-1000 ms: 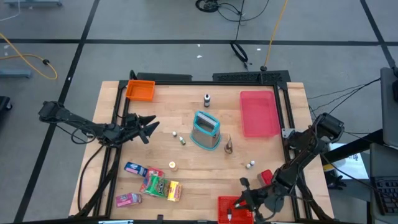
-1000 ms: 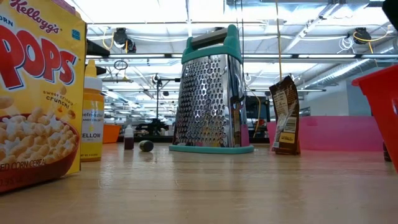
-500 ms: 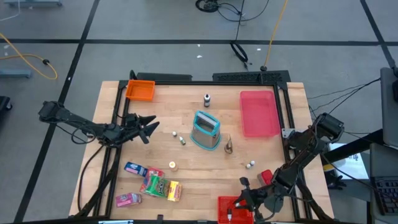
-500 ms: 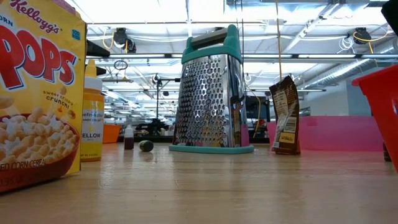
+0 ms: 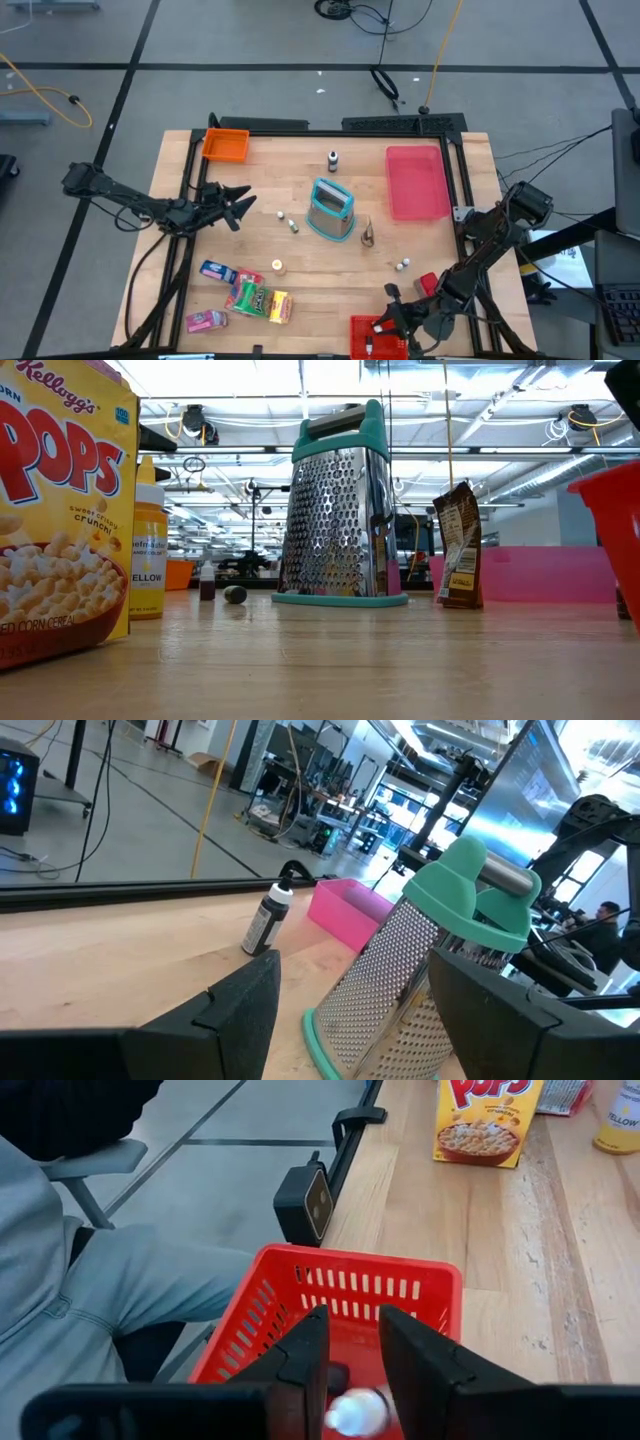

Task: Pick & Place Kitchen Items
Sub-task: Put the big black food coloring bottle into the red bin

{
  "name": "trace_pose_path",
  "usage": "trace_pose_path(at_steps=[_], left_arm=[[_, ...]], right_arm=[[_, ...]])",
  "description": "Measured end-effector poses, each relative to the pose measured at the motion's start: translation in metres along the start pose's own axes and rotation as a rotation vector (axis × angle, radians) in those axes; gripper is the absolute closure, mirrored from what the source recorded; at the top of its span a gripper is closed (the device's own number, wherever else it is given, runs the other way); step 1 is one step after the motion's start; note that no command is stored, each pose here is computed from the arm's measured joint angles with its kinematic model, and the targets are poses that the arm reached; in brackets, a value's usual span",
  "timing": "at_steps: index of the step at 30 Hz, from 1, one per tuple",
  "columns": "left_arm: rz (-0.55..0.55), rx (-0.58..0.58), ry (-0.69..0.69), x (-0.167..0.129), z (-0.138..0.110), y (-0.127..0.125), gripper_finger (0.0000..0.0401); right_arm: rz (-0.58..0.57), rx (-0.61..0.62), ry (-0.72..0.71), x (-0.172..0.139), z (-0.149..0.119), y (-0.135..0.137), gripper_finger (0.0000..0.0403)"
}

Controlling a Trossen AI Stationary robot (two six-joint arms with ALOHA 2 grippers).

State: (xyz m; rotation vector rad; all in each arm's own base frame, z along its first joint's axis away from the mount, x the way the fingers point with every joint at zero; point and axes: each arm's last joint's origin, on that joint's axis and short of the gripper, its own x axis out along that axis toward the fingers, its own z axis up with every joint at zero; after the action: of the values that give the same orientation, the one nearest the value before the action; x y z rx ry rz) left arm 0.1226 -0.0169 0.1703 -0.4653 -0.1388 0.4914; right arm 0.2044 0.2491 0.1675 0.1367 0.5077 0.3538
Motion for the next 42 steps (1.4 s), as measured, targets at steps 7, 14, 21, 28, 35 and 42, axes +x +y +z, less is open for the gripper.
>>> trace_pose_path(at_steps=[7, 14, 21, 28, 35, 42], left_arm=[[0.020, -0.001, -0.016, 0.001, 0.002, 0.001, 0.0146], [0.010, 0.093, -0.030, 0.020, 0.027, -0.014, 0.0146], [0.090, 0.263, 0.098, 0.067, 0.043, -0.021, 0.0146], [0.156, 0.295, 0.218, 0.125, 0.048, 0.004, 0.0146], [0.074, 0.341, 0.343, 0.185, 0.052, 0.025, 0.0146], [0.042, 0.479, 0.369, 0.235, 0.052, 0.030, 0.0146]], right_arm=[[0.003, -0.030, -0.007, -0.004, 0.004, 0.000, 0.0316], [-0.020, -0.095, -0.027, -0.025, 0.027, -0.010, 0.0316], [-0.088, -0.152, 0.040, -0.043, 0.038, -0.027, 0.0316], [-0.169, -0.191, 0.098, -0.065, 0.041, -0.039, 0.0316], [-0.248, -0.179, 0.253, -0.085, 0.023, -0.056, 0.0316], [-0.263, -0.102, 0.262, -0.106, 0.001, -0.075, 0.0316]])
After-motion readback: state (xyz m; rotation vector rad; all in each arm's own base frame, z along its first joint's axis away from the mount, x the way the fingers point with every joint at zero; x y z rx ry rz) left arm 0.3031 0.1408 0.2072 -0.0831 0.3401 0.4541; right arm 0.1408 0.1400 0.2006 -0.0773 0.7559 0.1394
